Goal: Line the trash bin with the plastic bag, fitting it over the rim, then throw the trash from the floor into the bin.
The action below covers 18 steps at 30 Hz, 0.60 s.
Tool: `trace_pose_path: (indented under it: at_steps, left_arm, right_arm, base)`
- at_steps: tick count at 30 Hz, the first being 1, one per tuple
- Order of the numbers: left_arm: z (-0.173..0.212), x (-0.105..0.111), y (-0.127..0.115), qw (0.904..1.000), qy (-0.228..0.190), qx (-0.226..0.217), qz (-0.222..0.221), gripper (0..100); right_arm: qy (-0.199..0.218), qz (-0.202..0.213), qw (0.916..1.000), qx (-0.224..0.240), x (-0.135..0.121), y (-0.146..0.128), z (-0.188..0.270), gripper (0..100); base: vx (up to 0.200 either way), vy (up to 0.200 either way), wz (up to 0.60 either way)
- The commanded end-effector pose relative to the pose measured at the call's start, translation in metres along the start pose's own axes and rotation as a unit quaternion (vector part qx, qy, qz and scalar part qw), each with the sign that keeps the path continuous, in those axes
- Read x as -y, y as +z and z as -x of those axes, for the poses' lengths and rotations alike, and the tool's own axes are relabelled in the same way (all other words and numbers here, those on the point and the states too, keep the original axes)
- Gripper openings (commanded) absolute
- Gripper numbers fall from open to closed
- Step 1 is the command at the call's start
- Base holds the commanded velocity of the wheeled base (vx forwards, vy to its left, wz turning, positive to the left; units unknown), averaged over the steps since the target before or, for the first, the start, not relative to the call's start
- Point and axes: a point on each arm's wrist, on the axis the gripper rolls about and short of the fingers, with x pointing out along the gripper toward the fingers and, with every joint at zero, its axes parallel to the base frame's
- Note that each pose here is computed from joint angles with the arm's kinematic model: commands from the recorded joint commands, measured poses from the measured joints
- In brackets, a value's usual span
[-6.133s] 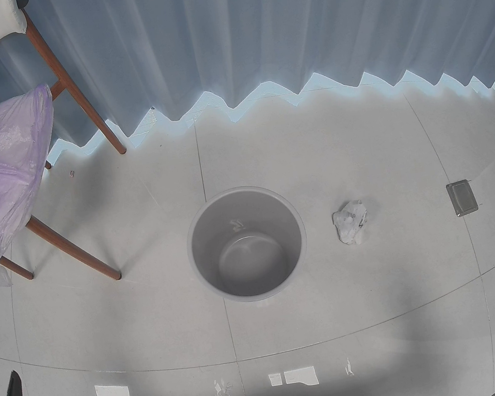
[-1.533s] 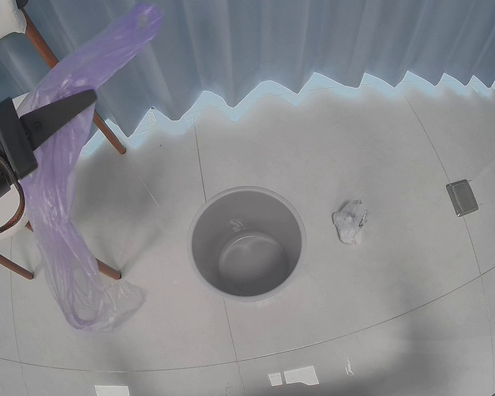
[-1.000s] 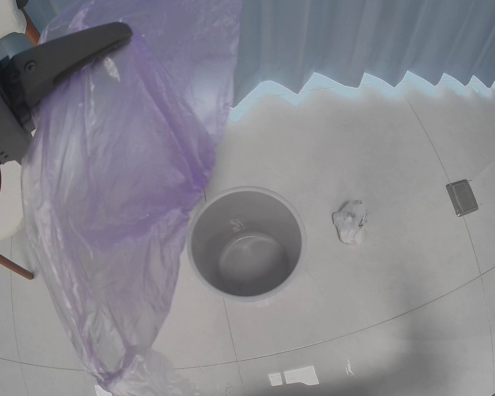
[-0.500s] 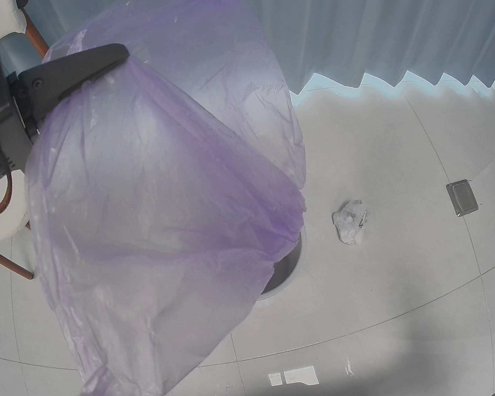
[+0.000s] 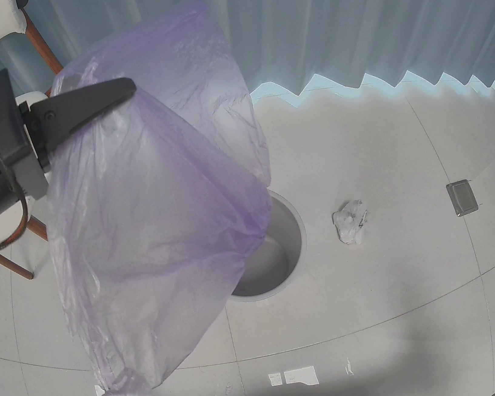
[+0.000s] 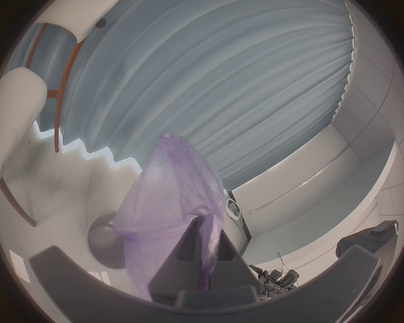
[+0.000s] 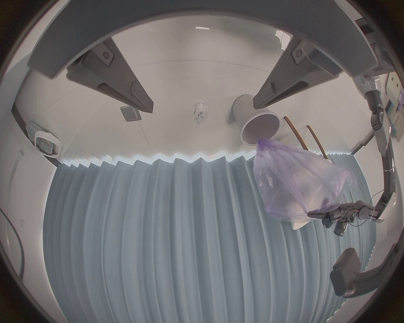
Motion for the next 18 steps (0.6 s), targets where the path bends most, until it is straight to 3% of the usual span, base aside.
trace_pose_path:
  at_steps: [1,18]
  left_arm:
    - [0.000,-0.004,-0.008,0.9999,0.005,-0.013,0.004,0]
    - [-0.002,-0.015,-0.031,0.9984,0.022,-0.051,0.013,0]
  right_arm:
    - [0.000,0.000,1.0000,0.000,0.000,-0.005,0.000,100]
    - [0.000,0.000,1.0000,0.000,0.000,-0.005,0.000,100]
  base:
    - [0.000,0.000,0.00]
    - [0.000,0.000,0.00]
